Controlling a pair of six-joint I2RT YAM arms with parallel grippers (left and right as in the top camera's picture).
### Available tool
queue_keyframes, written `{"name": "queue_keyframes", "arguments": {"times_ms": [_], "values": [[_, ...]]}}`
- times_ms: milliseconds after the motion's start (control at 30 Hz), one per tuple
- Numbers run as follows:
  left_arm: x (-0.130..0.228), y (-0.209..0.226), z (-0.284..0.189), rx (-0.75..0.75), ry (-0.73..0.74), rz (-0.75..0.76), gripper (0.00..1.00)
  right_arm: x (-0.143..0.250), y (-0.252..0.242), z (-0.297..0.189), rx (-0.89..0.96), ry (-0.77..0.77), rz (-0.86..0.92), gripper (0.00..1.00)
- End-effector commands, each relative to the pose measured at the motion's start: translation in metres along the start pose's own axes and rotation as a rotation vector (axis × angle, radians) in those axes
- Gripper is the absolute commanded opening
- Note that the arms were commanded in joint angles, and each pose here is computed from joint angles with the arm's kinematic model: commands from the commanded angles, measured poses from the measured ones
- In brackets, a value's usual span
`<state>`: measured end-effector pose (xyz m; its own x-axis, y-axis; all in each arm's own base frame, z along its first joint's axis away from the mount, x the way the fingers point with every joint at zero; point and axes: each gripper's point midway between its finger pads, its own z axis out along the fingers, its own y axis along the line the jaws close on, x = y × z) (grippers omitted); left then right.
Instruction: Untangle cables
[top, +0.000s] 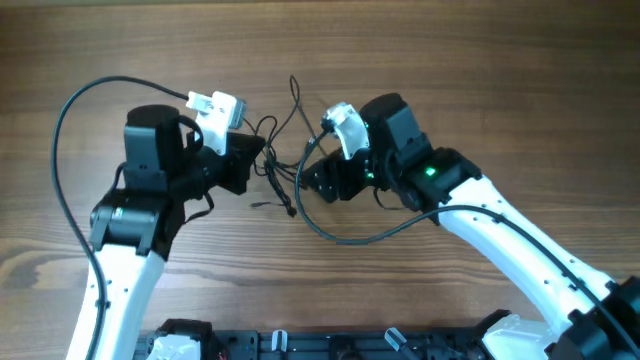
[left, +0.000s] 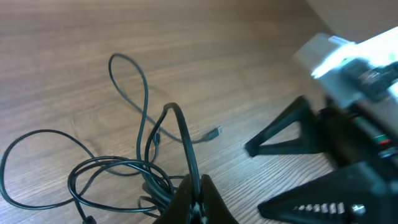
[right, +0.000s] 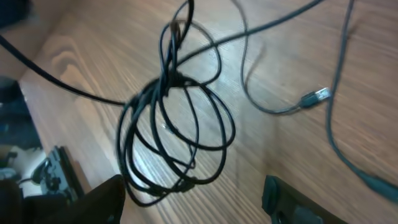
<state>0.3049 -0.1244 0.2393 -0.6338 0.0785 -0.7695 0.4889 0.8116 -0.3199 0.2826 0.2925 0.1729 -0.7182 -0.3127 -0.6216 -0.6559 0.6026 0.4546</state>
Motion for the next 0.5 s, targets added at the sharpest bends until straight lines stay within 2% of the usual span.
{"name": "queue_keyframes", "arguments": {"times_ms": [0, 67, 200, 300, 400, 433, 467], "values": [[-0.009, -0.012, -0.015, 0.022, -0.055, 0.024, 0.04, 0.013, 0.040, 0.006, -0.276, 0.037, -0.042, 0.74], [-0.010, -0.012, -0.015, 0.022, -0.058, 0.025, 0.04, 0.013, 0.054, 0.003, -0.361, 0.039, -0.053, 0.71], [-0.010, -0.012, -0.015, 0.023, -0.055, -0.004, 0.04, 0.021, 0.066, 0.007, -0.381, 0.067, -0.070, 0.68], [-0.013, -0.012, -0.015, 0.026, -0.068, -0.068, 0.04, 0.028, 0.042, 0.035, -0.164, 0.079, -0.094, 0.68], [-0.014, -0.012, -0.015, 0.027, -0.070, -0.097, 0.04, 0.034, 0.046, 0.056, -0.151, 0.088, -0.109, 0.67], [-0.014, -0.012, -0.015, 0.028, -0.070, -0.114, 0.04, 0.033, 0.046, 0.062, -0.150, 0.084, -0.101, 0.65], [-0.014, -0.012, -0.015, 0.029, -0.069, -0.130, 0.04, 0.030, 0.045, 0.068, -0.141, 0.069, -0.089, 0.47]]}}
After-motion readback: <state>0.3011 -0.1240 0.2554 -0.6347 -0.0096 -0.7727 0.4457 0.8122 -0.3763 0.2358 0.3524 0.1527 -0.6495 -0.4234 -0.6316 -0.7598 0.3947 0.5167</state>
